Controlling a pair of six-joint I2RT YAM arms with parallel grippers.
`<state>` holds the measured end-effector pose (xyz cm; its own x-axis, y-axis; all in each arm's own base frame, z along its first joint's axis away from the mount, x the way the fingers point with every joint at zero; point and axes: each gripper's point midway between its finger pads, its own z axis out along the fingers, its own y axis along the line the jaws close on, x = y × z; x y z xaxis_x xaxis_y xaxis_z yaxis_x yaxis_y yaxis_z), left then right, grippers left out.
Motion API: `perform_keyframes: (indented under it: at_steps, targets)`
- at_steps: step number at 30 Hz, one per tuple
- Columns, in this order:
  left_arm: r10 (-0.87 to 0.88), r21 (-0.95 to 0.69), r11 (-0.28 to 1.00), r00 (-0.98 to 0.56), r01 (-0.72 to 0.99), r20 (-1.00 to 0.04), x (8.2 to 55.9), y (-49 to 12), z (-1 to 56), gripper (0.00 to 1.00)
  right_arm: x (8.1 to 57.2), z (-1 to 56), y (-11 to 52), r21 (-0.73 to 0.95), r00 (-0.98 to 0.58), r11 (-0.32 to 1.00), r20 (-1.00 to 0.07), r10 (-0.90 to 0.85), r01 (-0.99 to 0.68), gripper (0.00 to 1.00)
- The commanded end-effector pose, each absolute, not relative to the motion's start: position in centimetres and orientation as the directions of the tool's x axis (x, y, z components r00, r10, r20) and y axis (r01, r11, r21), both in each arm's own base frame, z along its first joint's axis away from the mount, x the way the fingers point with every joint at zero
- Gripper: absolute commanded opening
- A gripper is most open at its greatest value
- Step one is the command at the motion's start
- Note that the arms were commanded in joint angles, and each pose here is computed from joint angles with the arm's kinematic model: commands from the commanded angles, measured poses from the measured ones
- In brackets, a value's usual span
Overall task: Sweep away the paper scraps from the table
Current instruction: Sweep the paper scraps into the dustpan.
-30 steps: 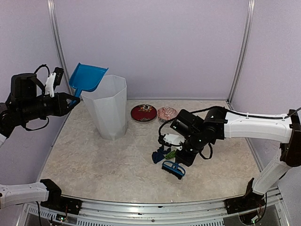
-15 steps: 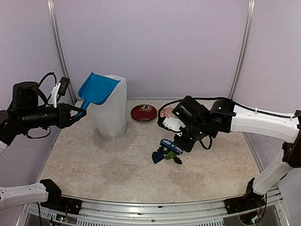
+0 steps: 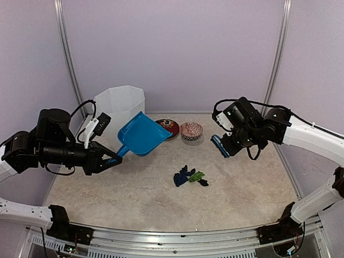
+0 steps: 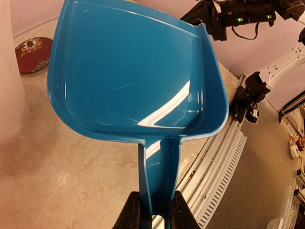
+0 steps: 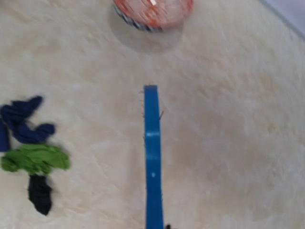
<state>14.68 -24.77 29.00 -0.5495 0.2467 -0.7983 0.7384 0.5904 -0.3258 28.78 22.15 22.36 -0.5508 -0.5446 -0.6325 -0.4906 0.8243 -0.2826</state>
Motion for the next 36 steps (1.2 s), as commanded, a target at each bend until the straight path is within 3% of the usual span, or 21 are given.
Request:
perform_keyframes:
  at_steps: [1,12,24,36]
  targets:
    - [0.325,-0.262,0.684,-0.607,0.68,-0.726,14.8,-25.4,24.6,0.0,29.4,21.7,21.9,-0.239,-0.581,0.858,-0.651,-0.489,-0.454,0.0]
    - [0.419,-0.372,0.642,-0.713,0.671,-0.562,11.4,-26.9,18.4,0.0,29.5,19.3,21.9,-0.232,-0.618,0.858,-0.61,-0.495,-0.459,0.0]
    - [0.467,-0.401,0.693,-0.797,0.599,-0.383,9.8,-26.6,12.1,0.0,30.0,18.8,22.6,-0.227,-0.615,0.855,-0.611,-0.498,-0.467,0.0]
    - [0.525,-0.409,0.675,-0.789,0.614,-0.319,10.7,-29.4,9.1,0.0,29.0,15.9,23.4,-0.356,-0.651,0.786,-0.44,-0.618,-0.505,0.0]
